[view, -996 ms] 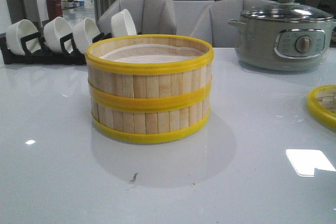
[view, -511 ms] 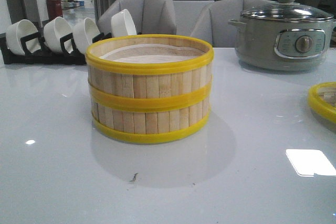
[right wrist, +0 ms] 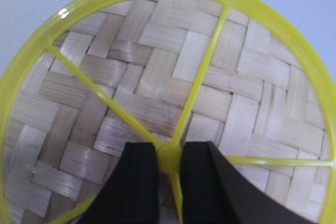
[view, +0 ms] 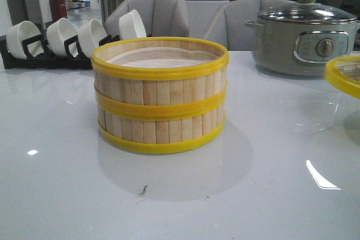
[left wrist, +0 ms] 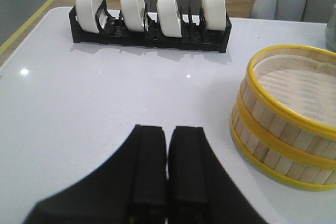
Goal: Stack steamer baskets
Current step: 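Lift the lid with the right gripper over the basket stack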
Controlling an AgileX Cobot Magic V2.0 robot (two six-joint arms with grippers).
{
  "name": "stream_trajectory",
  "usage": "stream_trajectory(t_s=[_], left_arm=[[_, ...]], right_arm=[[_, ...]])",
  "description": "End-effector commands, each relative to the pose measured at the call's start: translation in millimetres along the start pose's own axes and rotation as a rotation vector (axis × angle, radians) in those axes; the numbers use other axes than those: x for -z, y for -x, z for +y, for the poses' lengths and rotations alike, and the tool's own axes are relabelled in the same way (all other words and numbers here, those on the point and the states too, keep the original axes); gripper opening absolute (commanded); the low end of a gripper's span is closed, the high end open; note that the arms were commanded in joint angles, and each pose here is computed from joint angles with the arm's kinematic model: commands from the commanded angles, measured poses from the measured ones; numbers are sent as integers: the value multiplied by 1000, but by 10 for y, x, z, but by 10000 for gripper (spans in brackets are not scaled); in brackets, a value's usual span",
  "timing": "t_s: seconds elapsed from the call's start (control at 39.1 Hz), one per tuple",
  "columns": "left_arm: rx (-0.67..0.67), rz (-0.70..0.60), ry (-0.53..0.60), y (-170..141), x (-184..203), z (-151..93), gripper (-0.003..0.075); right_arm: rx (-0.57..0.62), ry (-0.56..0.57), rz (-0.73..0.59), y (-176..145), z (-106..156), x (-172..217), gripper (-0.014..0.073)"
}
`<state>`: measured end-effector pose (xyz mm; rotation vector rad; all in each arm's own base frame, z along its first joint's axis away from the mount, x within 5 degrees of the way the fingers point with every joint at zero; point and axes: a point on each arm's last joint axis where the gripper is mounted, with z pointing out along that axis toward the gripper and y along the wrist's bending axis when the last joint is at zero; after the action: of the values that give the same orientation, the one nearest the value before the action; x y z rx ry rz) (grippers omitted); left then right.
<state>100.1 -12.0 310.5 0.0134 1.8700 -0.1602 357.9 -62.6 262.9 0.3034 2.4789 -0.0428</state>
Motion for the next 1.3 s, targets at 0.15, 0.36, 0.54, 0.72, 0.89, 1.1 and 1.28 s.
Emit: stream_trajectory(t_s=[0.15, 0.36, 0.54, 0.72, 0.89, 1.1, 1.28], left_arm=[[15, -101, -4, 155, 34, -10, 86], [15, -101, -4, 155, 34, -10, 86], [15, -101, -4, 155, 34, -10, 86], [15, -101, -4, 155, 34, -10, 86], [15, -101, -4, 155, 34, -10, 86], [15, -101, -4, 155, 34, -10, 86], [15, -101, -4, 155, 34, -10, 86]], right_arm=[[108, 104, -143, 303, 528, 598, 49], [203, 213, -236, 501, 1049, 988, 49], [272, 317, -253, 603, 1517, 1230, 49], [360, 406, -210, 595, 2049, 1303, 49], [444, 471, -171, 497, 2548, 1252, 49], [498, 513, -154, 395, 2924, 1141, 49], [519, 526, -142, 344, 3103, 1025, 49]])
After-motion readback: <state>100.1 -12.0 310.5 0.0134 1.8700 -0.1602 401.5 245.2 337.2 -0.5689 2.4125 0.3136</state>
